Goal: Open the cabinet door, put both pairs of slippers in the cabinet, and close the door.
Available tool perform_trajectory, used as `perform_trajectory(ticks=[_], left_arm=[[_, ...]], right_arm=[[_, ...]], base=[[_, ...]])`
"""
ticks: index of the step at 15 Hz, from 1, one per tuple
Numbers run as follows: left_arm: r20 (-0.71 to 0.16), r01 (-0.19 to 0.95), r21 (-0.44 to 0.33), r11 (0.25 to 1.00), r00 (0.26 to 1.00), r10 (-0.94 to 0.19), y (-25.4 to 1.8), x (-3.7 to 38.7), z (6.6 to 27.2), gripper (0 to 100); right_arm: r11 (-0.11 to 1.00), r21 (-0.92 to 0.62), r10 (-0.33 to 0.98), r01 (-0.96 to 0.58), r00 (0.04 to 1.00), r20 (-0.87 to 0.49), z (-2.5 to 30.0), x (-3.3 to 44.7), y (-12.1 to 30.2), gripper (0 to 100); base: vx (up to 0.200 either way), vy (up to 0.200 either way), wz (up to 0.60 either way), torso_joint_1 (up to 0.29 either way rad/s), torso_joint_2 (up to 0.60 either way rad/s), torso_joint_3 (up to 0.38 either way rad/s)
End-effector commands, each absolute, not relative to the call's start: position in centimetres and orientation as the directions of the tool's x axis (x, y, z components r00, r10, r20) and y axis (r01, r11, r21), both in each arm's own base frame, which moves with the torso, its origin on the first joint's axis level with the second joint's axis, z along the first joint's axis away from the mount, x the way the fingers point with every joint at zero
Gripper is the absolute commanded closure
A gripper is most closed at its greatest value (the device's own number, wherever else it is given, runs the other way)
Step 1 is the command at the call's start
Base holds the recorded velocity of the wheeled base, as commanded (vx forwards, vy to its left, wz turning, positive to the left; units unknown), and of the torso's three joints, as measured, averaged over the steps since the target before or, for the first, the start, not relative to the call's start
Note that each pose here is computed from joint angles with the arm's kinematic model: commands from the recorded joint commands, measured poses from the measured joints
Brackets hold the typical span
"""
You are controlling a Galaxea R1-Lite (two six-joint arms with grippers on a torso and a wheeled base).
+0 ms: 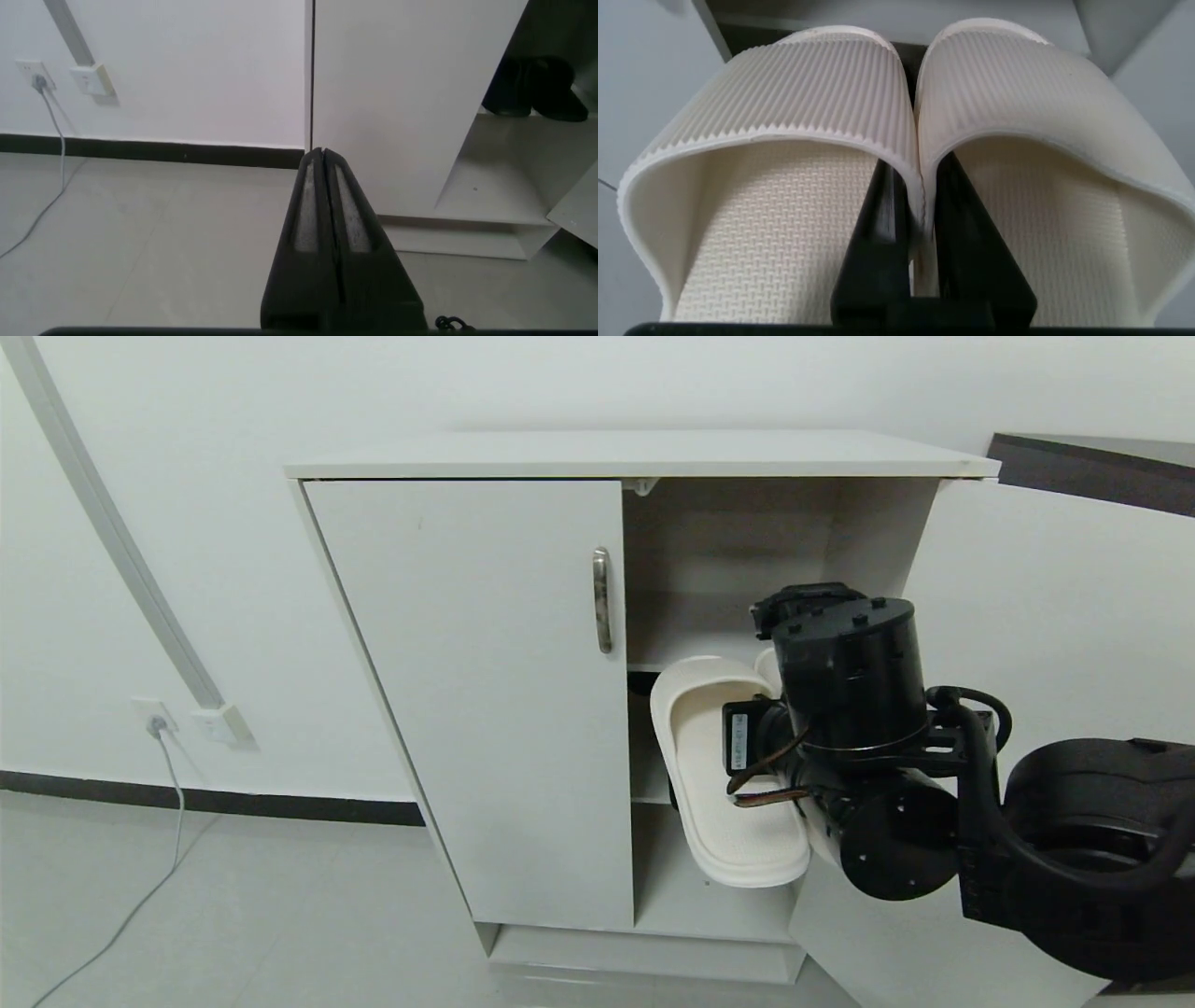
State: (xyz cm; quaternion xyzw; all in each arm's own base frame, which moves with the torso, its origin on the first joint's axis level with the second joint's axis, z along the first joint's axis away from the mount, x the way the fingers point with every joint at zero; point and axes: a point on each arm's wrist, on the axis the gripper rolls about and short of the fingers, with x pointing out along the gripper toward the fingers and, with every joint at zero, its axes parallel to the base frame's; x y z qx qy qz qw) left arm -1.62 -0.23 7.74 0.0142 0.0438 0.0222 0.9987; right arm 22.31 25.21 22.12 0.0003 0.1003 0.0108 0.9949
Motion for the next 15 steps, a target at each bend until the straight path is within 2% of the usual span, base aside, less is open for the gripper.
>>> perform_trajectory(ticks=[1,7,15], left_arm=[[-0.089,-0.043,0.03,0.999,0.995,0.046,-0.2,-1.6,7.7,100],[-0.089,-0.043,0.03,0.999,0.995,0.046,-0.2,-1.6,7.7,100],[-0.089,-0.043,0.032,0.999,0.995,0.046,-0.2,-1.6,7.7,100]], right_arm=[[1.0,0.008,0.022,-0.02,0.981,-0.194,22.4,22.2,25.0,100],[1.0,0.009,0.019,-0.017,0.981,-0.195,22.4,22.4,25.0,100],[0.997,0.027,-0.062,0.068,0.98,-0.188,21.8,27.8,25.2,100]], base=[[0.2,0.0,0.0,0.012,0.0,0.002],[0.2,0.0,0.0,0.003,0.0,0.001],[0.0,0.0,0.0,0.0,0.0,0.0]])
